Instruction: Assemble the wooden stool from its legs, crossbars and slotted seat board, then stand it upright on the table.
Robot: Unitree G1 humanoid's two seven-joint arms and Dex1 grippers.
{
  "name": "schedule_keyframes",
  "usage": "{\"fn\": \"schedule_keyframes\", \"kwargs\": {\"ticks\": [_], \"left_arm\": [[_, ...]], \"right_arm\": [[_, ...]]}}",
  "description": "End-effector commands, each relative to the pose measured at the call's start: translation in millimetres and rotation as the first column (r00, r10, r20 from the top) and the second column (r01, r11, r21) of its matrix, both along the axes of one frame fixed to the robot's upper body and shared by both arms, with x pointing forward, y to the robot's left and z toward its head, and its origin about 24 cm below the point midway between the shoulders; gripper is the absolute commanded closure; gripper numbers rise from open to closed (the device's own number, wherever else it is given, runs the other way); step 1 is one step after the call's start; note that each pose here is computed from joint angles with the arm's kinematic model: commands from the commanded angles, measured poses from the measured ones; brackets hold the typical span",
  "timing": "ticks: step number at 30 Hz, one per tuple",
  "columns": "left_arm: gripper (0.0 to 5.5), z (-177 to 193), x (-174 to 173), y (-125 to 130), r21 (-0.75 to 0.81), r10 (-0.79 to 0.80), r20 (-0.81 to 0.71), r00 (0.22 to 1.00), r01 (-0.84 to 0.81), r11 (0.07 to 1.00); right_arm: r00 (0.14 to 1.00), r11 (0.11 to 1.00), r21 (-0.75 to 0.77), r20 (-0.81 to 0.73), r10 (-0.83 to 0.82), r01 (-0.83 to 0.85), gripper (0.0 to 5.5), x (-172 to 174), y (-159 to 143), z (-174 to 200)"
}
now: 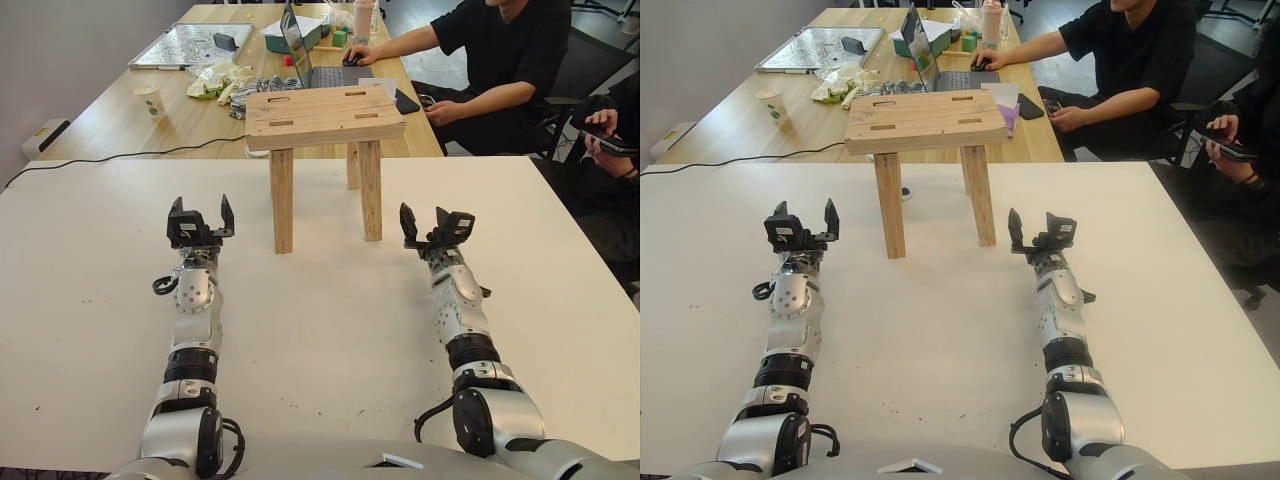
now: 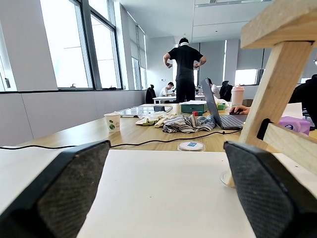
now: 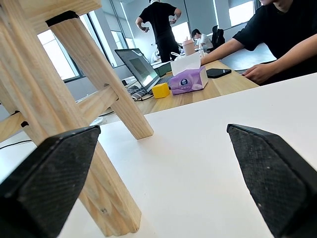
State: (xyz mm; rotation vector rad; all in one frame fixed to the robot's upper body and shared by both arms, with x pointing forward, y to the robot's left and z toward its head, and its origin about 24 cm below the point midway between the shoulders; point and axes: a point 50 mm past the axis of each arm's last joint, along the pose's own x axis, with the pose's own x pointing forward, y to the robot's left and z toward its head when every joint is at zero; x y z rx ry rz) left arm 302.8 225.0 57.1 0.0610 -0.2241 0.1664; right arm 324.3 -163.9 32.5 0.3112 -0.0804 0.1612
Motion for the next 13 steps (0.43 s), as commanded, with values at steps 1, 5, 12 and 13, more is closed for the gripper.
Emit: {"fn": "schedule_keyframes", "kwargs": {"ticks": [1, 5, 12, 13], "left_arm": [[1.27, 2.9, 2.0, 0.3, 0.01, -0.002, 0.001, 1.0, 0.002, 1.0], [1.27, 3.4, 2.6, 3.1, 0.012, 0.004, 0.002, 1.0, -0.004, 1.0], [1.27, 4.6, 3.1, -1.2, 0.02, -0.019, 0.018, 1.0, 0.018, 1.0], [1.27, 4.7, 3.1, -1.4, 0.021, -0.021, 0.019, 1.0, 0.02, 1.0]], "right_arm": [[1.0, 1.0, 0.022, 0.008, 0.008, -0.008, 0.79, 1.6, 7.7, 2.7], [1.0, 0.999, 0.051, 0.004, -0.008, 0.008, 0.79, 2.3, 4.9, 3.0], [1.0, 0.997, 0.075, -0.001, -0.01, 0.01, 0.79, 3.6, 4.7, 3.4], [1.0, 0.998, 0.07, 0.002, -0.005, 0.005, 0.79, 3.7, 5.1, 3.8]]}}
